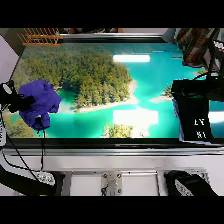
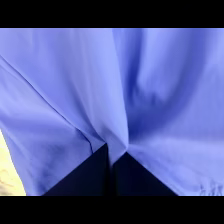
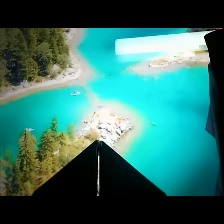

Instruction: Fold the clothes and pants, and hang the long-sleeved shirts on hangers.

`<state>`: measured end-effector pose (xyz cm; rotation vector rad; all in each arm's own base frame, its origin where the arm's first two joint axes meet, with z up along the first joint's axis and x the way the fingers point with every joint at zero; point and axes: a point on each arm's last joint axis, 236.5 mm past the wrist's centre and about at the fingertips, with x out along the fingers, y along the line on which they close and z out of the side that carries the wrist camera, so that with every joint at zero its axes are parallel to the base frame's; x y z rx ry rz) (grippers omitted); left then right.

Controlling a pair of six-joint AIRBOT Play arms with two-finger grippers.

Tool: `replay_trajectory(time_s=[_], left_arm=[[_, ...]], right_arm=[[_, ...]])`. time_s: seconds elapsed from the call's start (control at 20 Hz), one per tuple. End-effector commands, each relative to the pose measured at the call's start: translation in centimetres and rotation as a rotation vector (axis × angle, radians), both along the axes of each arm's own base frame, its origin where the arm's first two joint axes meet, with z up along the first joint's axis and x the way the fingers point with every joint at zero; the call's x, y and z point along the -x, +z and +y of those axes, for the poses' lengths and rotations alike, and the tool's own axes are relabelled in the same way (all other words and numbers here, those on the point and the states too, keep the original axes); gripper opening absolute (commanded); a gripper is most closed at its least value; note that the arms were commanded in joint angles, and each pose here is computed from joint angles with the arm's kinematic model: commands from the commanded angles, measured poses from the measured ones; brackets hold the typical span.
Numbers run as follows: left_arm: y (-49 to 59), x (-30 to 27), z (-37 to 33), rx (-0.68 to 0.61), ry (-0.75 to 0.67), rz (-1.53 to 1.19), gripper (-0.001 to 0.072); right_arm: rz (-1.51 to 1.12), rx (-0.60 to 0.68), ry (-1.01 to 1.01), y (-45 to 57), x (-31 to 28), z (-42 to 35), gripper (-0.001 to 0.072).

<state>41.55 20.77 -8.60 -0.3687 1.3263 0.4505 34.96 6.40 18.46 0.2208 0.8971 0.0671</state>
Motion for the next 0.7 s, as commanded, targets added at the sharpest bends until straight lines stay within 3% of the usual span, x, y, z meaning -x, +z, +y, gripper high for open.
replay_trajectory(time_s=[0.0, 0.1, 0.25, 0.45, 0.65], left_arm=[[3.5, -2.2, -3.7, 0.117, 0.011, -0.13, 0.0011], [10.4, -5.6, -7.8, 0.145, -0.055, -0.328, 0.0011], [21.4, -7.3, -18.4, 0.185, -0.279, -0.549, 0.0011], [29.3, -4.6, -34.4, 0.239, -0.614, -0.722, 0.0011], [29.6, 0.2, -47.9, 0.35, -0.883, -0.741, 0.0011]], right_arm=[[0.001, 0.0, 0.001, 0.0, 0.0, 0.0, 0.0006], [0.002, 0.0, 0.001, 0.0, 0.0, 0.0, 0.0005], [0.001, 0.0, 0.001, 0.0, 0.0, 0.0, 0.0005], [-0.018, -0.004, -0.001, 0.3, -0.4, 0.1, 0.0005], [-0.042, -0.007, -0.002, 0.6, -0.8, 0.1, 0.0006]])
